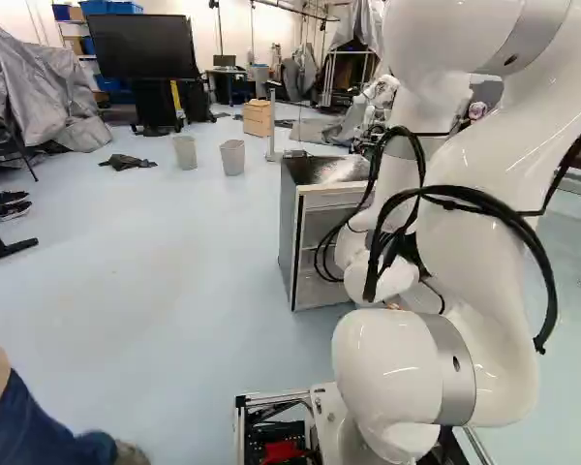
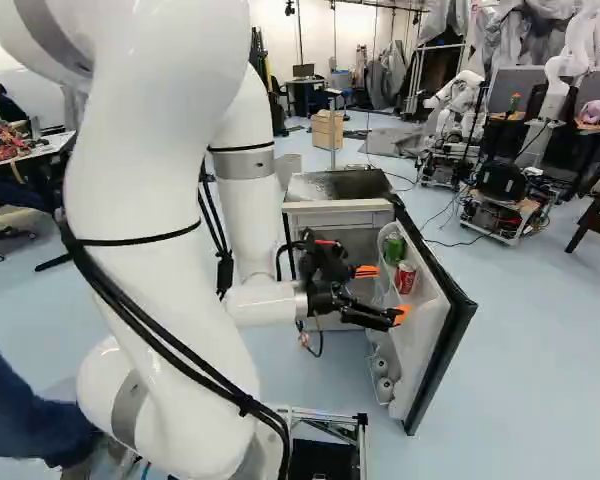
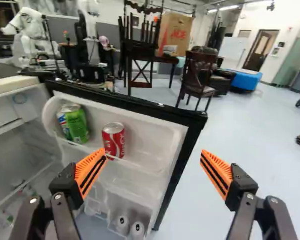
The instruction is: Grab a drink from the fridge
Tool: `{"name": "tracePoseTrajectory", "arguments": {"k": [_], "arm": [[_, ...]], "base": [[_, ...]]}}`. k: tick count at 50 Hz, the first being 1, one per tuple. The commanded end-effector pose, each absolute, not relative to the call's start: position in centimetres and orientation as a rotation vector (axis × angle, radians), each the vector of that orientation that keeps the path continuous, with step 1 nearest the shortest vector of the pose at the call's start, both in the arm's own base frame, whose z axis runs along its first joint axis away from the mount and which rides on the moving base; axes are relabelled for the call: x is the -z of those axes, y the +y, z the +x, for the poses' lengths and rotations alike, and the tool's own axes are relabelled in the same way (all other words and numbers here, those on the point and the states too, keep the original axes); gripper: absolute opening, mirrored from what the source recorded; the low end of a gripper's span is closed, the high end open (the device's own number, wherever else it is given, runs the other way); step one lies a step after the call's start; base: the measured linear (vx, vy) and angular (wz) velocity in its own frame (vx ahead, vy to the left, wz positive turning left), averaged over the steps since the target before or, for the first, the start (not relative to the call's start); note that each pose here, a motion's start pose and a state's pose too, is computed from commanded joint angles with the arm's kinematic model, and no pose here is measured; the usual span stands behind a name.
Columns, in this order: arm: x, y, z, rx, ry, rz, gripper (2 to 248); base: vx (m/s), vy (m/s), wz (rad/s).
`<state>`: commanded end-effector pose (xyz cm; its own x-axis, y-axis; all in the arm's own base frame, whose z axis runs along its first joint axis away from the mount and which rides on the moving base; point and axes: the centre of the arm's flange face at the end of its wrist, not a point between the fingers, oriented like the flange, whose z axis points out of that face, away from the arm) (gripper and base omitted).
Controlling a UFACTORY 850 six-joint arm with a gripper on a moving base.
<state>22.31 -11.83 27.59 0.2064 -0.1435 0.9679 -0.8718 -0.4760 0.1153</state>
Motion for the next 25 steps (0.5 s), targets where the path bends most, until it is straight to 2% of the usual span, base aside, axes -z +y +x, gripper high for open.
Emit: {"name": "tracePoseTrajectory", "arguments": {"k": [25], "arm": [[-27.7, -8.4, 20.2, -1.476, -0.715, 2.042, 247]], "base": [[0.000, 0.000, 0.000]]}}
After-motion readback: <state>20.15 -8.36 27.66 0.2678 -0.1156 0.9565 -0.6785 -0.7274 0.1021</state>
